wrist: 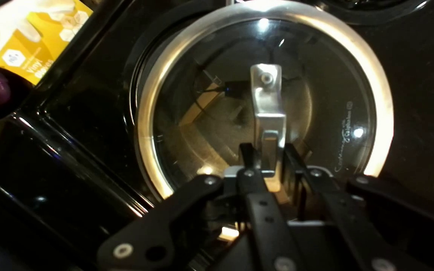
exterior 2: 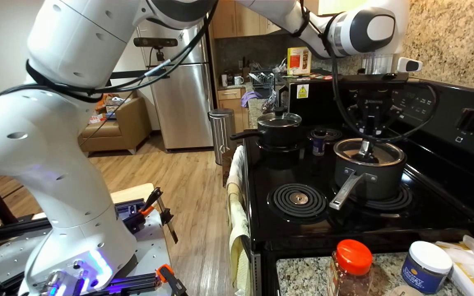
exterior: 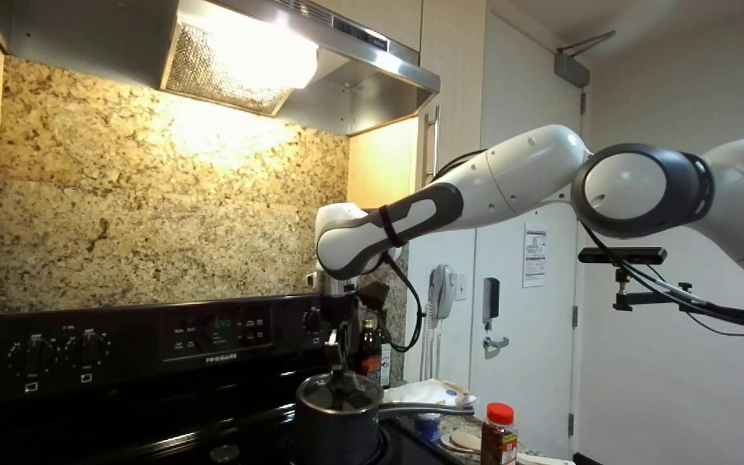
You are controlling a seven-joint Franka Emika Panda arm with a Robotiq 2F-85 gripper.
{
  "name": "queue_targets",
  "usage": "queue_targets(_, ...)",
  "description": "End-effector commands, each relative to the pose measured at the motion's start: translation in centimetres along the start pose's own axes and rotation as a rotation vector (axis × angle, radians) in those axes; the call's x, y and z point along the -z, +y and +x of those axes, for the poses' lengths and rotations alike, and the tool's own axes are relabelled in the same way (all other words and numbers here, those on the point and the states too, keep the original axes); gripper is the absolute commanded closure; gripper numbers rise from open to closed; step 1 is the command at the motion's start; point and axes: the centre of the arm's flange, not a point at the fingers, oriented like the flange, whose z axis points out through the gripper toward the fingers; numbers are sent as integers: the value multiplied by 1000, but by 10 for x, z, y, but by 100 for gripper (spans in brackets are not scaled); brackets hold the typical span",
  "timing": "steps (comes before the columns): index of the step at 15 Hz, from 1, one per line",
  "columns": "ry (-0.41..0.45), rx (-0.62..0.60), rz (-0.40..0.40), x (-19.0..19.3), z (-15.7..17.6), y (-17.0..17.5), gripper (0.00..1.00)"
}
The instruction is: Take the lid from the stove and put it on the right black pot
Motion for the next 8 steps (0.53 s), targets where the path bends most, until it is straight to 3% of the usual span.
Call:
queue_targets(1,9,20,-21,-5,-2,7,95)
queue_targets(8,11,66,-38,4,8,6,95)
